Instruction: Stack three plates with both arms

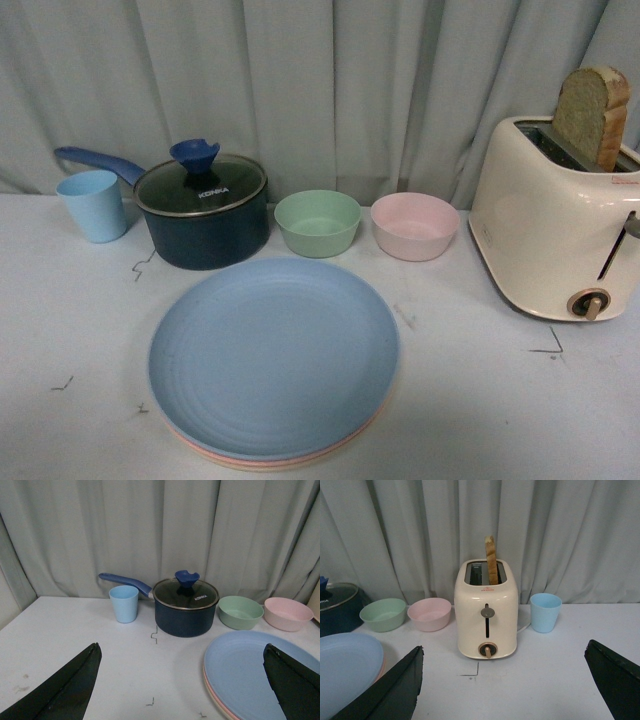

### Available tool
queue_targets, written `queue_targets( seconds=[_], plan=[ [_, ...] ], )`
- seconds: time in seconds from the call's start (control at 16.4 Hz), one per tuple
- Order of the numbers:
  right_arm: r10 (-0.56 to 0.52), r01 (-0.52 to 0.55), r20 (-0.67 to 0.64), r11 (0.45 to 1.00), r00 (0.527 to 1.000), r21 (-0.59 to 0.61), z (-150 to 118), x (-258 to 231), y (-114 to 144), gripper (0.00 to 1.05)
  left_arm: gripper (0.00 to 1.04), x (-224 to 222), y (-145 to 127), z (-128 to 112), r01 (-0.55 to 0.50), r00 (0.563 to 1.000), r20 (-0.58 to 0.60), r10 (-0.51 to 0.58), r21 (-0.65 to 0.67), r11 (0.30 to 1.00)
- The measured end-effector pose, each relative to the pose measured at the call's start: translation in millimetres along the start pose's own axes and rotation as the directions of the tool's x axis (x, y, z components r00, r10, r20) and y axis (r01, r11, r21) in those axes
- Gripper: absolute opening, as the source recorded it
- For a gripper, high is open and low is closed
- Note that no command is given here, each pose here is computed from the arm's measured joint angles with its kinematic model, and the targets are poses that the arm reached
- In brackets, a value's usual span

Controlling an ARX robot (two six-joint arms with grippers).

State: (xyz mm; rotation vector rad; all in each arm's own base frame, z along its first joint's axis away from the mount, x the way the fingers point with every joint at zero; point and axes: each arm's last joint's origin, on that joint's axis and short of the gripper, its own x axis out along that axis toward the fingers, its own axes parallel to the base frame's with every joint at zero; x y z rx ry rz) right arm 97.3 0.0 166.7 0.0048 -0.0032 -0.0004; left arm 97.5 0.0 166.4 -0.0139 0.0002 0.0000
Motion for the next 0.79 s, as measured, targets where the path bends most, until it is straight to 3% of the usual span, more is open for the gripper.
queue_targets(
  seconds=[0.79],
  plan=[
    [0.000,0.000,0.000,1.000,1.000,0.000,0.0,0.0,0.0,0.98,0.98,0.0,0.0,0.0,0.000,1.000,0.000,0.000,0.000,1.000]
  ],
)
